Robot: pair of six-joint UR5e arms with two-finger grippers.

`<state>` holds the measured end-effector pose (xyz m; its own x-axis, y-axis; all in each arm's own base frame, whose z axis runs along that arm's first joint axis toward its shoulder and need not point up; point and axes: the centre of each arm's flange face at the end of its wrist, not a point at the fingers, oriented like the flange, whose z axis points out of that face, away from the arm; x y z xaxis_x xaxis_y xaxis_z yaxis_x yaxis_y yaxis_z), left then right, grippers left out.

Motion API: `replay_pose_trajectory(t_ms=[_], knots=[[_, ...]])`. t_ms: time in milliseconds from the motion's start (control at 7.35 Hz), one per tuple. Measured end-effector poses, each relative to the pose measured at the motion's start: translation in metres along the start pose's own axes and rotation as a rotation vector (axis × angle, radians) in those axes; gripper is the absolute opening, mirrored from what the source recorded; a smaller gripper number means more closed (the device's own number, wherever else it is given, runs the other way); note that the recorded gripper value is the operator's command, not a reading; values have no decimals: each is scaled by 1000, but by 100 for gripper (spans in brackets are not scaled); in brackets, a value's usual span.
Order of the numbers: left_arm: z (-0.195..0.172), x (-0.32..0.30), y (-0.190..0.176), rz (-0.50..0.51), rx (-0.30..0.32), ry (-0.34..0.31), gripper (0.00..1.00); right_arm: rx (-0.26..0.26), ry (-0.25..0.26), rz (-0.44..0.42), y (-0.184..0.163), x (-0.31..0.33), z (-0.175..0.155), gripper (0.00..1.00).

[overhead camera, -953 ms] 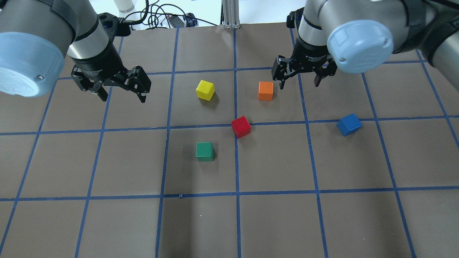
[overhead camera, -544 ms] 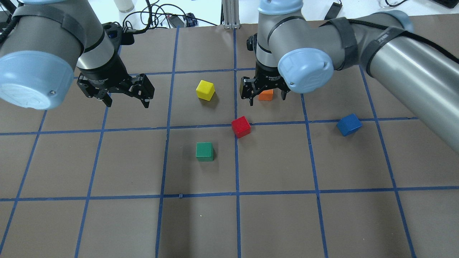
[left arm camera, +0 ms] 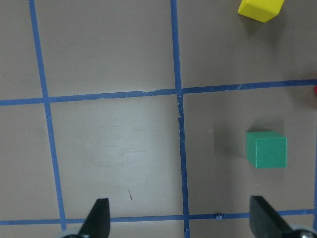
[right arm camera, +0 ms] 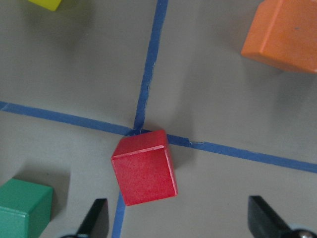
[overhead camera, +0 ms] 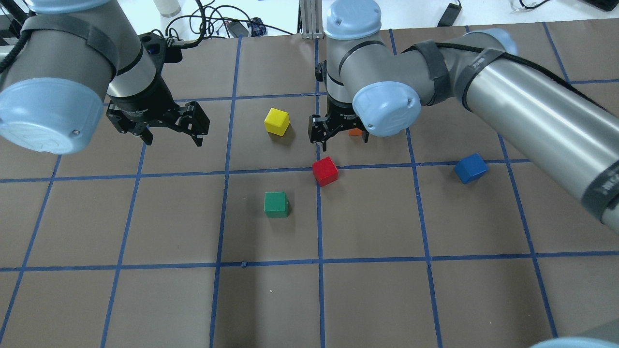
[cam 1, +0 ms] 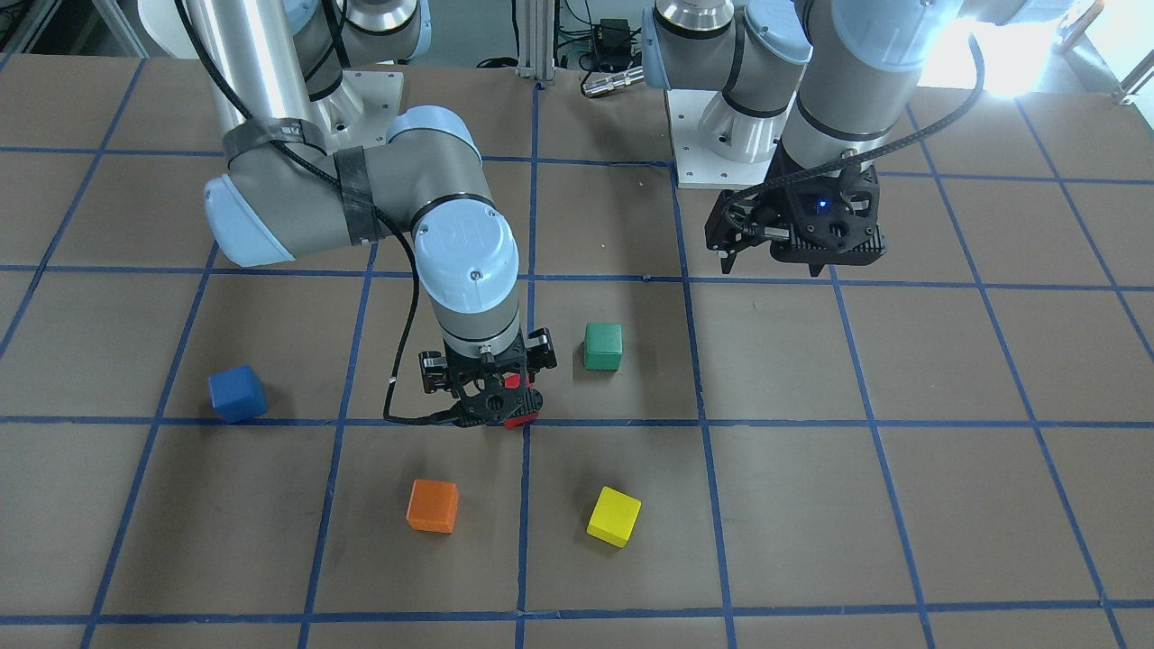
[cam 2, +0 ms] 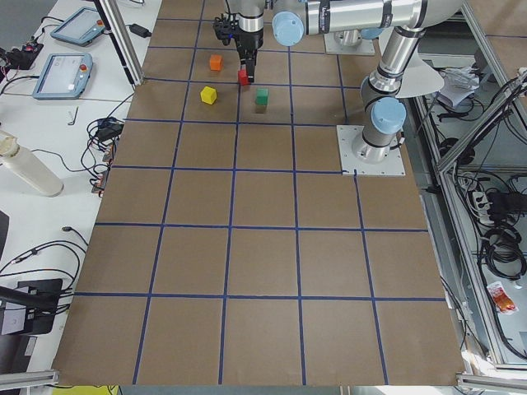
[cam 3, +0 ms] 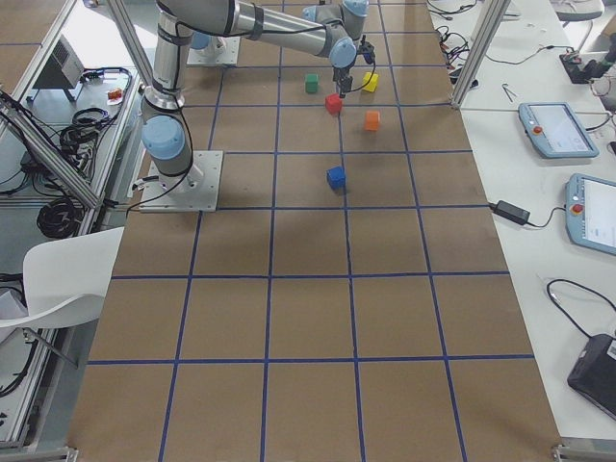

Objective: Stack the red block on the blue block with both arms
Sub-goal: 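Move the right gripper over the red cube and lower it, then close the right gripper on the red cube and lift it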

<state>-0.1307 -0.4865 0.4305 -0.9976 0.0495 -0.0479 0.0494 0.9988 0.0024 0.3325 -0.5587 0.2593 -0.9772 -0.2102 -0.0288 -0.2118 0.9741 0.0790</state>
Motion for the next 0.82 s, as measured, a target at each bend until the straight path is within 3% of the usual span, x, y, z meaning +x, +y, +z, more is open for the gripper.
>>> replay_pose_trajectory(t_ms=[272, 680, 817], knots=[[1, 0, 1, 1, -3, -3, 100, -10, -34, 10, -3, -7, 19, 100], [-1, -1, 2, 3, -3, -2, 100, -33, -38, 4, 3, -13, 48, 100], [-1, 0, 2, 3, -2, -1, 100, -37, -37, 3, 5, -14, 59, 85]])
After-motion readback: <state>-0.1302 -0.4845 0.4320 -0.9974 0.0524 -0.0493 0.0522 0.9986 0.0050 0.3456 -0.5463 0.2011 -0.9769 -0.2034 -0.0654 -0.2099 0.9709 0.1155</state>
